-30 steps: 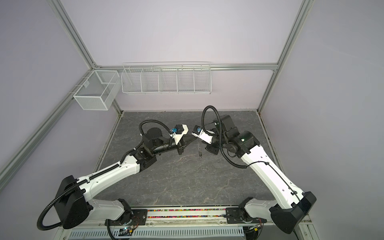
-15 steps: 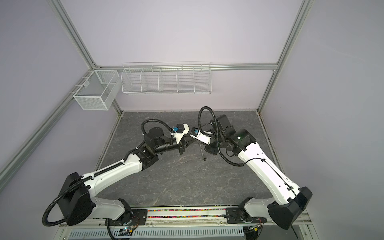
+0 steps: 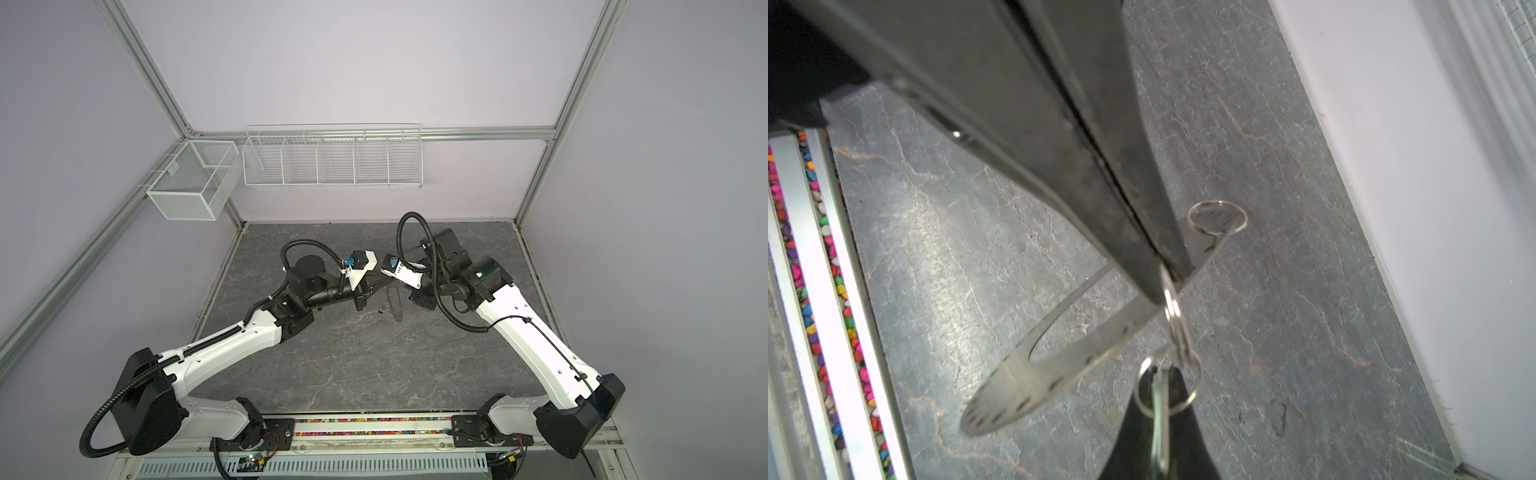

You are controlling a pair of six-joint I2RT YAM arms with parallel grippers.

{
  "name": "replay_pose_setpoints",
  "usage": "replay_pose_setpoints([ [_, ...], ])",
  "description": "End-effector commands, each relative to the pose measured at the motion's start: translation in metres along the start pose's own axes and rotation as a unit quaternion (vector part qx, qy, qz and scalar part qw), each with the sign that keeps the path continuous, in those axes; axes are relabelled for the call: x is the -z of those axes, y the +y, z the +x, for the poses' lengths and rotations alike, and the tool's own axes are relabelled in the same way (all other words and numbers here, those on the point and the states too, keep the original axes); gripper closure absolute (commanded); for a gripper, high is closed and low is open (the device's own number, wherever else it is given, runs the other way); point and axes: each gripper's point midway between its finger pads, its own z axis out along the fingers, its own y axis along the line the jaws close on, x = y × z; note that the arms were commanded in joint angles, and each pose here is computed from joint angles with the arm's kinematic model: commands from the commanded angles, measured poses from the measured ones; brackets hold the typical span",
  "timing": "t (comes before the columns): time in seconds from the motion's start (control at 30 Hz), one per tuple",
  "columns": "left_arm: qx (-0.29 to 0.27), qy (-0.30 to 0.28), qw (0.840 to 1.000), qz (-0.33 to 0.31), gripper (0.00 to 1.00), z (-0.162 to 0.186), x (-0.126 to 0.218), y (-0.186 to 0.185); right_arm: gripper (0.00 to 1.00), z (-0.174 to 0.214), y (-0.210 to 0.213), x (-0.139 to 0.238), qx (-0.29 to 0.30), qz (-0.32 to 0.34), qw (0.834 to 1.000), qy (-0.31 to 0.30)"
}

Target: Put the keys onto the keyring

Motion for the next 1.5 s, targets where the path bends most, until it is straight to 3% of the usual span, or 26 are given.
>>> replay_pose_setpoints([
  [0.0,0.004,-0.067,0.998,-0.004,1.0,-0.036,0.01,0.002,0.93,-0.005,0.009,-0.003,-0.014,-0.016,0.999,-0.03],
  [0.3,0.042,-0.148,0.988,0.032,1.0,-0.053,0.014,-0.007,0.93,-0.024,0.012,0.002,-0.035,-0.023,0.995,-0.088],
  [0.47,0.046,-0.164,0.983,0.072,1.0,-0.057,0.014,-0.017,0.93,-0.028,0.016,0.002,-0.04,-0.038,0.993,-0.1],
  [0.77,0.053,-0.159,0.982,0.083,1.0,-0.053,0.014,-0.019,0.93,-0.035,0.023,0.003,-0.043,-0.046,0.99,-0.123],
  [1.03,0.007,-0.081,0.995,0.056,1.0,-0.031,0.013,-0.016,0.93,-0.03,0.008,0.031,-0.024,0.014,0.993,-0.113],
  [1.47,-0.023,0.017,0.998,0.06,1.0,0.002,0.01,-0.019,0.94,-0.032,0.004,0.036,-0.001,0.018,0.995,-0.098],
])
